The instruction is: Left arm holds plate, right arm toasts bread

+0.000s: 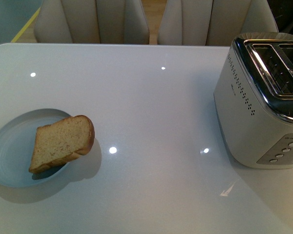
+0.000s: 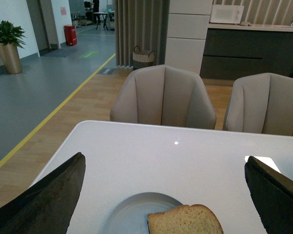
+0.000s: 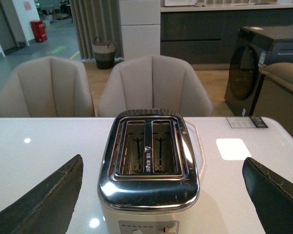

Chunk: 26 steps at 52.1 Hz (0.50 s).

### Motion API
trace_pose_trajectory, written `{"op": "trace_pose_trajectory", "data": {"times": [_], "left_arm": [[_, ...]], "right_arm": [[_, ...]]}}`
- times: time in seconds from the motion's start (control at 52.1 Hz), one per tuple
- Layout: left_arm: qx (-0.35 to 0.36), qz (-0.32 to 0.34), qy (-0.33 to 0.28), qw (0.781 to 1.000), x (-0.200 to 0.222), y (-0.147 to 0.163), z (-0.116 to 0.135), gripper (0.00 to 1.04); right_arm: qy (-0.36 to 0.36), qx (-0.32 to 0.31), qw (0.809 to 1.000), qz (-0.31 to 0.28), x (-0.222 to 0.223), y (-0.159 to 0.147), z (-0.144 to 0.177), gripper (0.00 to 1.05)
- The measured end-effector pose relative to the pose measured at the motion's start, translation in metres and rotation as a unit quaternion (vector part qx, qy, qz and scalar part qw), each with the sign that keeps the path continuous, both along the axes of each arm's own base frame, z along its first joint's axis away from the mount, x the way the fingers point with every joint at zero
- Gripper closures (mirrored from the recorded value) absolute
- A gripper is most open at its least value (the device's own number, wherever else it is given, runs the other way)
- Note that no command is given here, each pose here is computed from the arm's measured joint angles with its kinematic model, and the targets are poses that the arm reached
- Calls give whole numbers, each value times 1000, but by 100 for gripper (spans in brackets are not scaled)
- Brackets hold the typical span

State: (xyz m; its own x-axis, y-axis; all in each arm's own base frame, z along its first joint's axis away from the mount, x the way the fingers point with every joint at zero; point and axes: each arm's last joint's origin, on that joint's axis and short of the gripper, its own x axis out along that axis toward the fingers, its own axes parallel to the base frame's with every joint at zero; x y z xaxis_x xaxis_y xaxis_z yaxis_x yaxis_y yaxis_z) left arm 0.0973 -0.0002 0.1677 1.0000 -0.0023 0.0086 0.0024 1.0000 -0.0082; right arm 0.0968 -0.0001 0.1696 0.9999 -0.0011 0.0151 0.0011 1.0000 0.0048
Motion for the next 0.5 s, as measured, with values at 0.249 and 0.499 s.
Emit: {"op": "trace_pose_trajectory", "data": {"times": [0.249, 0.499], "left_arm": [[0, 0, 0, 1000, 0, 0, 0, 7], [0, 0, 0, 1000, 0, 0, 0, 7]], "right_arm": [[0, 0, 1000, 0, 0, 0, 0, 9], [0, 0, 1000, 0, 0, 0, 0, 9]]}}
